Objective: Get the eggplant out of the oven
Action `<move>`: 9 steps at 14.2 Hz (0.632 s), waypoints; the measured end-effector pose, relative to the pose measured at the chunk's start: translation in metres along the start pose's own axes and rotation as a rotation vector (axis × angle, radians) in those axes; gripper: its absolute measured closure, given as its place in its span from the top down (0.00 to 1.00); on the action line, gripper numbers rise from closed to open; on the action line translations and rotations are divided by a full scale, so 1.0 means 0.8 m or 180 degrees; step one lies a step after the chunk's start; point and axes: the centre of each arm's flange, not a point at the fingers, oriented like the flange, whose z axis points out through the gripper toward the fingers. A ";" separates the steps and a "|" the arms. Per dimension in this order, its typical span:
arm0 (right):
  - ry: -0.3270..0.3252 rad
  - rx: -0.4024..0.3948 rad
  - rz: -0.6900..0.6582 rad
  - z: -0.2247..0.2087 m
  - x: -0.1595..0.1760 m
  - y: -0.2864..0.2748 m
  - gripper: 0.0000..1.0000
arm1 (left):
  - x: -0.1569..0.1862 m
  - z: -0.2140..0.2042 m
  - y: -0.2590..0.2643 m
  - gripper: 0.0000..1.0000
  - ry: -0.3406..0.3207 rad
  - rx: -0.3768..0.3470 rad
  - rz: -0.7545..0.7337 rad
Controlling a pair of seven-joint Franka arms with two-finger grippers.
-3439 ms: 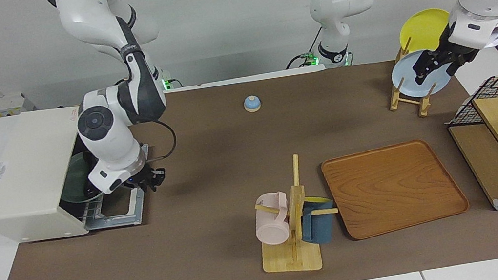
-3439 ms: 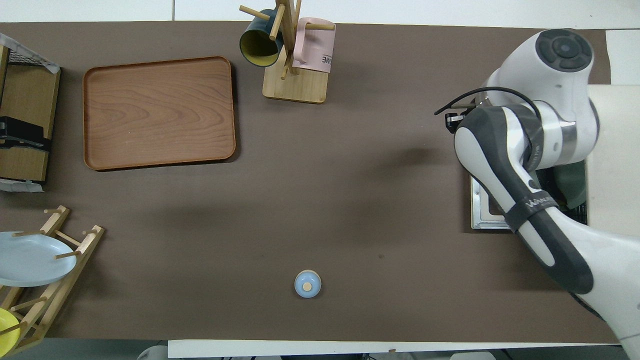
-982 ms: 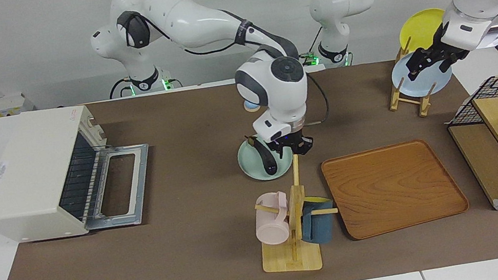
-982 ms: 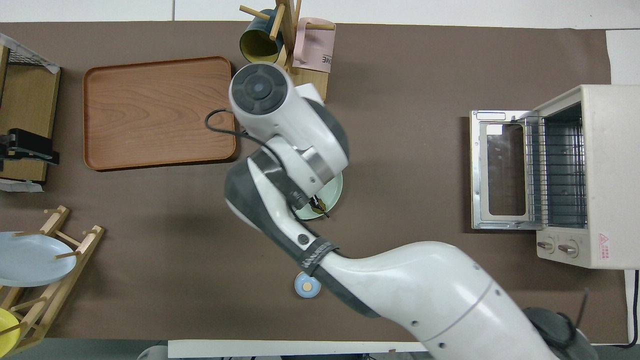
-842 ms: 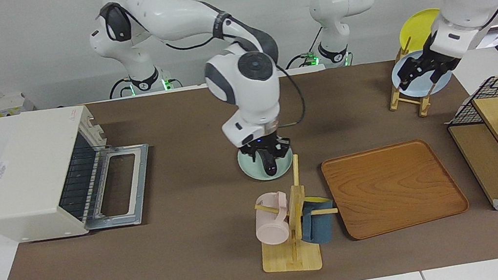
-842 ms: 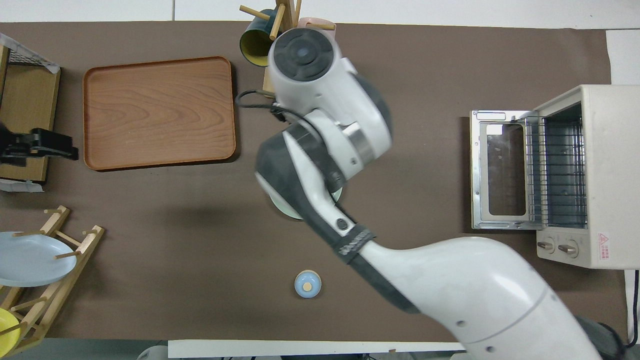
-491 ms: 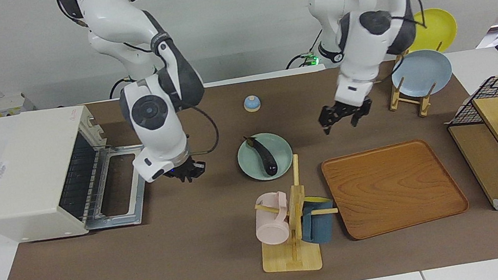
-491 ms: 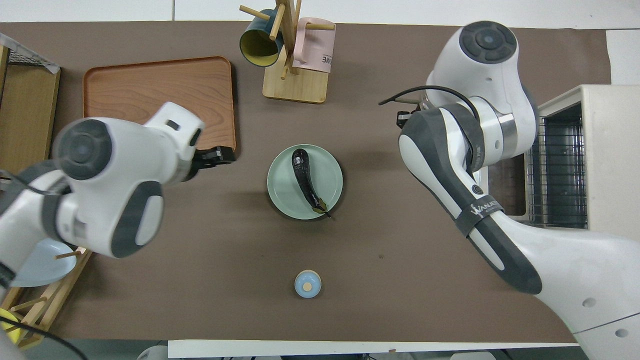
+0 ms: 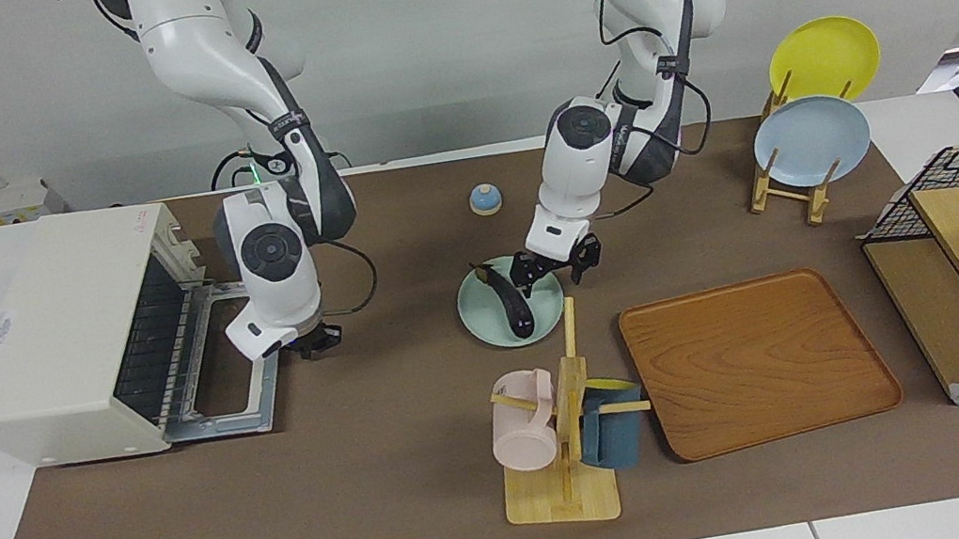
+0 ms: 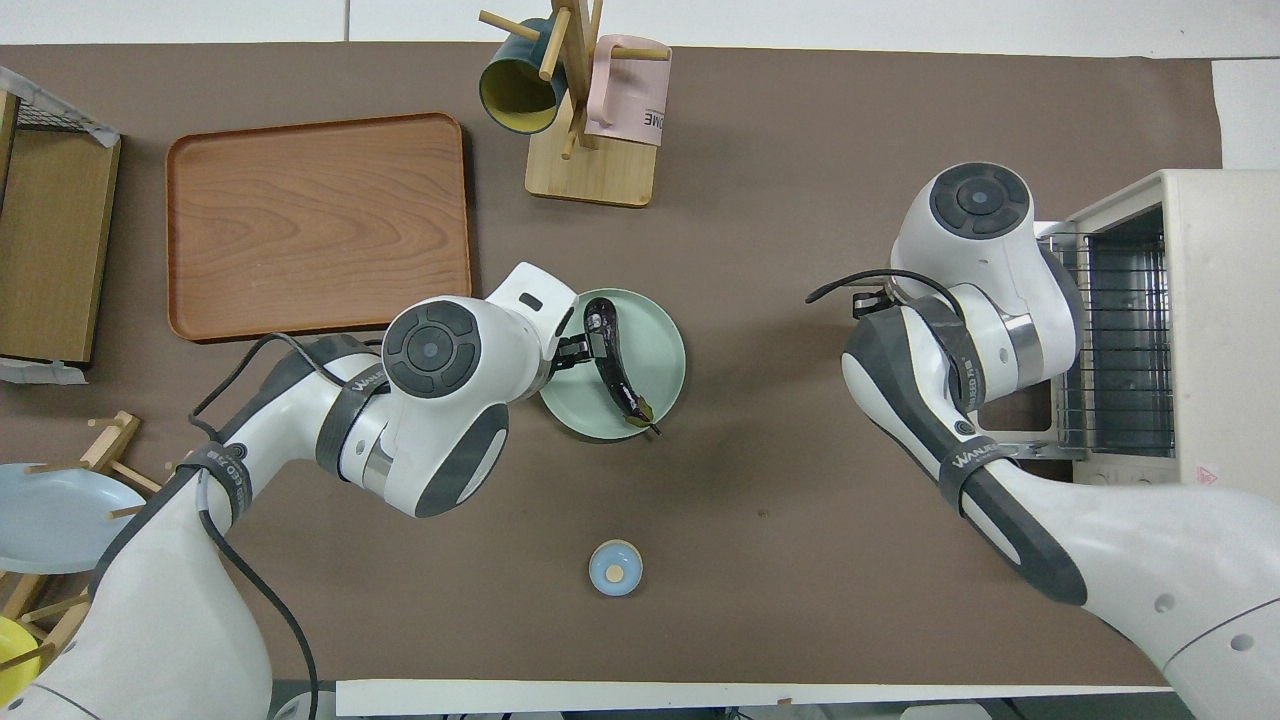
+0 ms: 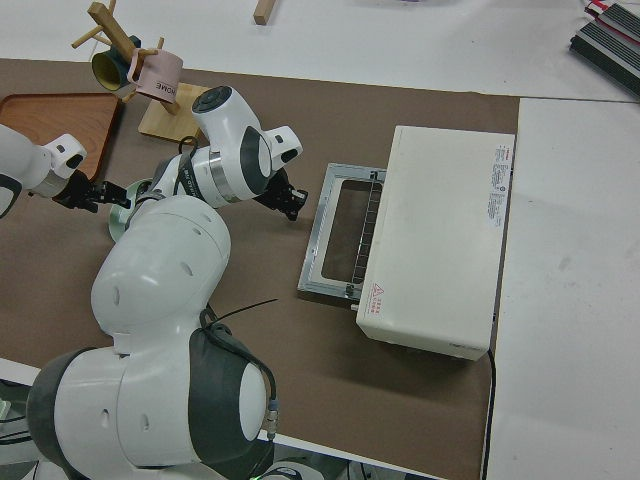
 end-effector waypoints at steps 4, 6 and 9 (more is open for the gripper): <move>0.0041 -0.0204 -0.0282 0.009 -0.001 0.022 0.01 | 0.001 -0.006 0.039 1.00 0.0058 -0.0099 0.0067; 0.0012 -0.0295 -0.0385 -0.003 -0.002 0.019 0.01 | -0.017 0.015 0.060 0.91 0.0023 -0.0103 0.0099; -0.0121 -0.0359 -0.0667 -0.076 -0.002 0.049 0.01 | -0.019 0.034 0.061 0.74 -0.0029 -0.0055 0.0048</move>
